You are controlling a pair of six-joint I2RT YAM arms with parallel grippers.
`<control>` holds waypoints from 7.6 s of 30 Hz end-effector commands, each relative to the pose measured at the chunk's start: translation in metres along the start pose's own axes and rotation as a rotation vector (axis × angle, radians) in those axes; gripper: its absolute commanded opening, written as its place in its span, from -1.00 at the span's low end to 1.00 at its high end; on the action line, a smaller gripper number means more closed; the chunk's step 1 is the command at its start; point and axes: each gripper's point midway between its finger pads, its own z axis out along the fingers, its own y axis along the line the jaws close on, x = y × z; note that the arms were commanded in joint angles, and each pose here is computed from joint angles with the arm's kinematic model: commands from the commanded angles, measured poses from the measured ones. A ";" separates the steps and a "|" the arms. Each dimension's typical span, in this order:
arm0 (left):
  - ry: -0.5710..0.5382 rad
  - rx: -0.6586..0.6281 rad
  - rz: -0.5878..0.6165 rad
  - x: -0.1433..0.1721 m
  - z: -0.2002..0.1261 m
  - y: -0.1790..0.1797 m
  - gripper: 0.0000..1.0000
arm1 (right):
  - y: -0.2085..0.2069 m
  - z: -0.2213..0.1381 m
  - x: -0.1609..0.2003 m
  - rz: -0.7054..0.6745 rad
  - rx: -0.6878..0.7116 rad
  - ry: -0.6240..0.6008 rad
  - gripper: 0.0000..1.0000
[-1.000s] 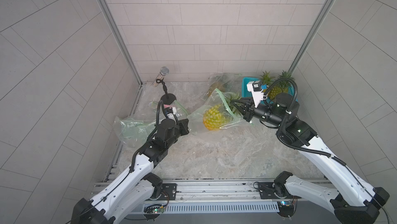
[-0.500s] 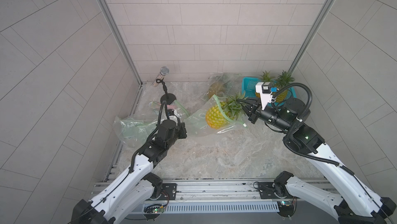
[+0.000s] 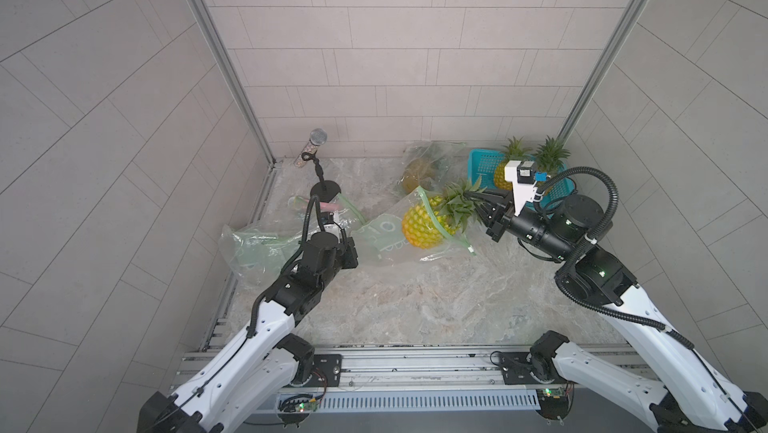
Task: Open the zip-top bag and take out the pineapple
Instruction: Pick up the pineapple from the zipper food storage bag, then place the zipper food storage bag at the center of the board, then place the pineapple in the basket.
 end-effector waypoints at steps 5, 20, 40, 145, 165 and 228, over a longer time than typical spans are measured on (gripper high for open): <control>-0.018 -0.060 -0.083 0.005 0.002 0.022 -1.00 | 0.023 -0.029 -0.066 -0.052 -0.045 -0.241 -1.00; -0.007 -0.113 -0.160 0.012 0.005 0.039 -1.00 | 0.031 -0.036 -0.072 -0.049 -0.075 -0.268 -1.00; 0.001 -0.197 -0.182 0.011 0.004 0.052 -1.00 | 0.047 -0.051 -0.078 -0.100 -0.141 -0.322 -1.00; 0.167 0.331 -0.242 -0.021 0.035 -0.100 -1.00 | -0.134 -0.095 -0.052 -0.245 0.737 -0.016 -1.00; 0.116 0.258 -0.251 0.047 0.083 -0.183 -1.00 | -0.189 -0.055 -0.083 -0.131 0.664 -0.028 -1.00; 0.099 0.201 0.183 0.024 0.027 -0.153 0.28 | -0.381 -0.083 -0.038 -0.065 1.024 -0.037 -1.00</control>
